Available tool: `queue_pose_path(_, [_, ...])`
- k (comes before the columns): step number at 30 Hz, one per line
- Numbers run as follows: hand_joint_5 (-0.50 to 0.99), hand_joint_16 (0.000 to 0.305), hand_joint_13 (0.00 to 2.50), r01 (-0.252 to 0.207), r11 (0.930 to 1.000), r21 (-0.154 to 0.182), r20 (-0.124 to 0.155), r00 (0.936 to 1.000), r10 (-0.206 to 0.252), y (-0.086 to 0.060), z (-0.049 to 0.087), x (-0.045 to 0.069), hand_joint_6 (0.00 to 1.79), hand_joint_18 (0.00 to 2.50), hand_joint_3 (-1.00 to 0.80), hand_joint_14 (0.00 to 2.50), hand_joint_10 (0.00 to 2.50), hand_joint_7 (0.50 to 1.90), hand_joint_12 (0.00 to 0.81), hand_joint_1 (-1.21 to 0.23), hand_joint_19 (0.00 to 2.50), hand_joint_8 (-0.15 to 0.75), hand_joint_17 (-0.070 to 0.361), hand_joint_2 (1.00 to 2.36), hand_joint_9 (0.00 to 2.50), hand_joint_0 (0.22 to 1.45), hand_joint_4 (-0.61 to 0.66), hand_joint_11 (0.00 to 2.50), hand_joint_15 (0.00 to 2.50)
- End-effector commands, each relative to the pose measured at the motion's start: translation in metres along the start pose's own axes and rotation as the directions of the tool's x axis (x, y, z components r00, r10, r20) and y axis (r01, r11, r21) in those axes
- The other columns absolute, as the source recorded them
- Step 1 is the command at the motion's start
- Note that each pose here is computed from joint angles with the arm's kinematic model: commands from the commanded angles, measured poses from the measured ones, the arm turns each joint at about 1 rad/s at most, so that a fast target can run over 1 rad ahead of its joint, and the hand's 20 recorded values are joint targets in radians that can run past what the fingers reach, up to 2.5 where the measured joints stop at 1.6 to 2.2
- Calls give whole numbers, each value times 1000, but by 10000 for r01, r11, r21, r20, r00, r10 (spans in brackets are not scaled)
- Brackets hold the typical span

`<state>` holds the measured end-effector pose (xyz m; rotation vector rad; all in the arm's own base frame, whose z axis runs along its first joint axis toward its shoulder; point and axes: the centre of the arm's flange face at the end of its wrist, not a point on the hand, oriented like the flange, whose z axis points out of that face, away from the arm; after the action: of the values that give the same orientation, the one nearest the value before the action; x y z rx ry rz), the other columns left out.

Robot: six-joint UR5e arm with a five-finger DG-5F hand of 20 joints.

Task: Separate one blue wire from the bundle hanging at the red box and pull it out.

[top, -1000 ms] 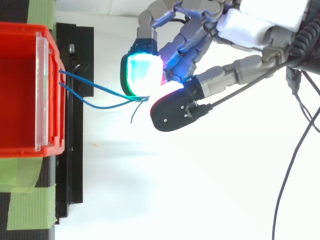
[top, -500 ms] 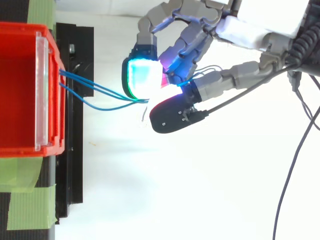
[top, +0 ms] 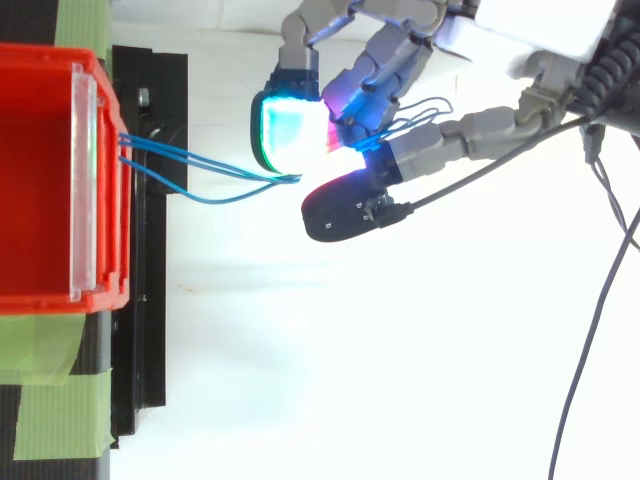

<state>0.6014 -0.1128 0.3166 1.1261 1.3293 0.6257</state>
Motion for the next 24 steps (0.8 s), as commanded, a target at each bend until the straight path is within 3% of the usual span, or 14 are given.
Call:
queue_pose_path(1, [-209,59,1285,130,9999,-3,21,9999,-130,0,0,-1,916,962,-366,23,17,994,436,-663,756,357,134,1010,1131,551,182,1214,1232])
queue_pose_path(16, [-205,62,1293,695,9976,-1,20,9976,-695,-1,0,-2,904,981,-428,20,15,971,456,-626,753,372,140,1005,1142,517,199,1217,1224])
queue_pose_path(24, [-204,64,1298,1148,9934,-20,14,9934,-1148,-1,1,-1,896,990,-467,21,17,961,464,-609,756,381,143,1002,1144,499,209,1211,1218])
